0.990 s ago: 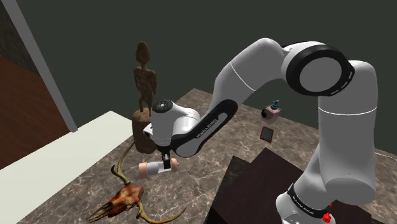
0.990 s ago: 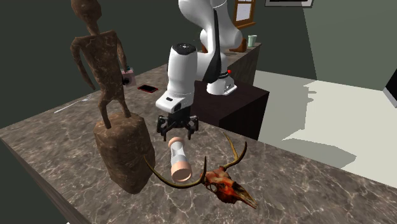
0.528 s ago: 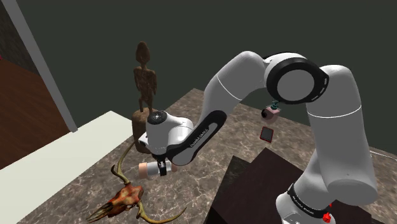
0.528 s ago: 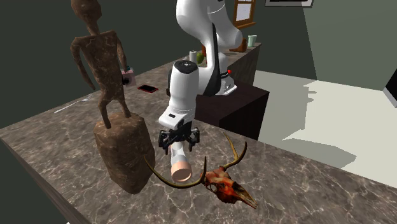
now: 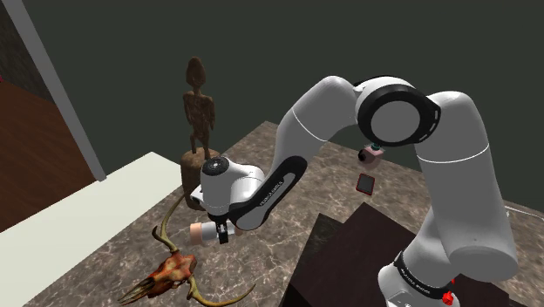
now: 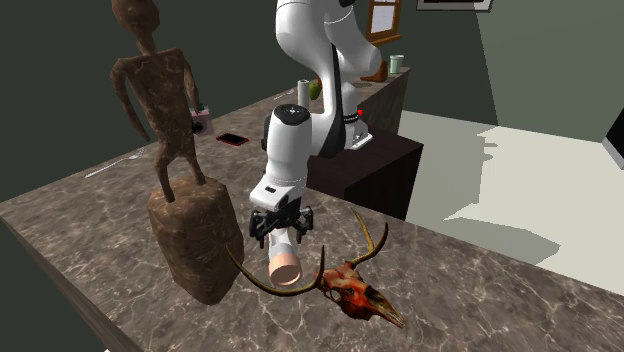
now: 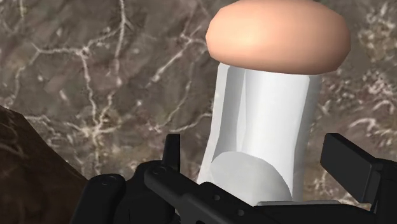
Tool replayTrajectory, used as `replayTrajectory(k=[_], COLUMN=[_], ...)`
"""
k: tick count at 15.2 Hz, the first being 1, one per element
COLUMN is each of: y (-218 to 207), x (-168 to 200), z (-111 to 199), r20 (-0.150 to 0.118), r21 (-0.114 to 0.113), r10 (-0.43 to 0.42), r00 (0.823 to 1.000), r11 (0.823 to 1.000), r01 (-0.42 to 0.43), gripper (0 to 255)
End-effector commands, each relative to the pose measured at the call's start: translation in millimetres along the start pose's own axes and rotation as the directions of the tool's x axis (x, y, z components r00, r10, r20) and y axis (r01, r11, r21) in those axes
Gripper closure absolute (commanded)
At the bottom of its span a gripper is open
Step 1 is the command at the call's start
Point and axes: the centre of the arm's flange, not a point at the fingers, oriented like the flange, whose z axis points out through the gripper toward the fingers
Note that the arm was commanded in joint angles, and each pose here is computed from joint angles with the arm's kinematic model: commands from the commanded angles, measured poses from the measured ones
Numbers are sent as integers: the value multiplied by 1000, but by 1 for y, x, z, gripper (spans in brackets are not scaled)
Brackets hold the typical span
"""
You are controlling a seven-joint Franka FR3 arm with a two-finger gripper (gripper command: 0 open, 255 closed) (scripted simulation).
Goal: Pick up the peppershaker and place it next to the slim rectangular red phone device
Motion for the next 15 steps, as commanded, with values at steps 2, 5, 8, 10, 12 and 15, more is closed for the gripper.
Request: replayTrajectory(k=[2,5,8,10,12,15], y=[0,0,0,0,0,2], x=[0,0,0,0,0,0], z=[0,0,0,0,0,-16], r20=[0,0,0,0,0,0], r21=[0,0,0,0,0,0], r10=[0,0,0,0,0,0], r00=[1000,1000,1000,1000,1000,1000], r11=[1000,1000,1000,1000,1000,1000], r01=[0,0,0,0,0,0], gripper=[0,255,255,255,255,255])
